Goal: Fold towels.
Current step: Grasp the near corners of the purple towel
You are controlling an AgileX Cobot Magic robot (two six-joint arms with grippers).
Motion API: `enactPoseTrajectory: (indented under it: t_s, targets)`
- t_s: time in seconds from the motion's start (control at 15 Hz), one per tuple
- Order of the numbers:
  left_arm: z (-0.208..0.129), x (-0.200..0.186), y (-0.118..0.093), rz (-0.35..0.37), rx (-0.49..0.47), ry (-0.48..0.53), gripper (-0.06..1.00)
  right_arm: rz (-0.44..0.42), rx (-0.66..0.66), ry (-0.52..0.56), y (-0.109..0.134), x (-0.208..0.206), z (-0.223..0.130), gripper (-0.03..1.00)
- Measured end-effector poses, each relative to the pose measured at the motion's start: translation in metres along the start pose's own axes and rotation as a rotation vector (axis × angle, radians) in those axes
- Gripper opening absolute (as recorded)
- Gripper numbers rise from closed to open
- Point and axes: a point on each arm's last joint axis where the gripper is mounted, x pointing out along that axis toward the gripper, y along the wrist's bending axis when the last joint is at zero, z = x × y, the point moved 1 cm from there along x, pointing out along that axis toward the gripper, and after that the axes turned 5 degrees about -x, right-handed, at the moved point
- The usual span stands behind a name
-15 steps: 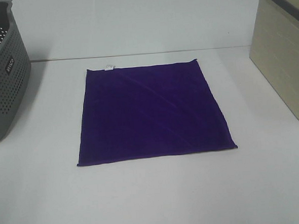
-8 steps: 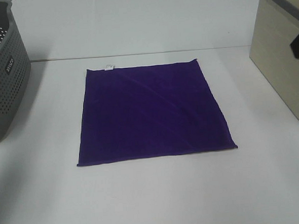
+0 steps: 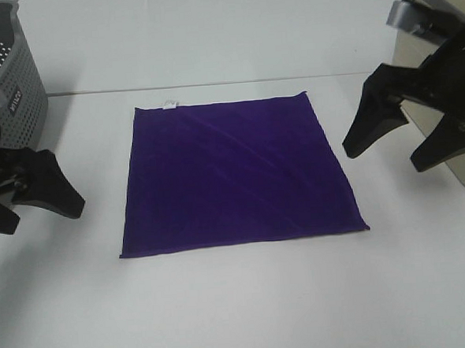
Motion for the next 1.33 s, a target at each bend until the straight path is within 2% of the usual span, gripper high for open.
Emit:
enactPoseTrajectory:
  t_s: [0.2,0.47,0.67,0.93,1.33]
  targets:
    - [0.012,0.025,0.010,0.004,0.010,0.054,0.99,-0.021,0.033,0.046,-0.019,0.038,0.008,0.96]
    - [0.026,0.051,0.020,-0.016,0.015,0.089,0.99,-0.054,0.039,0.038,-0.034,0.065,0.014,0.96]
    - [0.025,0.070,0.029,-0.022,-0.019,0.121,0.99,-0.075,0.054,0.037,-0.044,0.082,0.015,0.96]
    - [0.028,0.074,0.031,-0.016,-0.030,0.101,0.99,-0.089,0.065,0.066,-0.056,0.107,0.014,0.96]
    - [0.028,0.074,0.031,-0.015,-0.032,0.098,0.99,-0.083,0.072,0.070,-0.056,0.109,0.016,0.96]
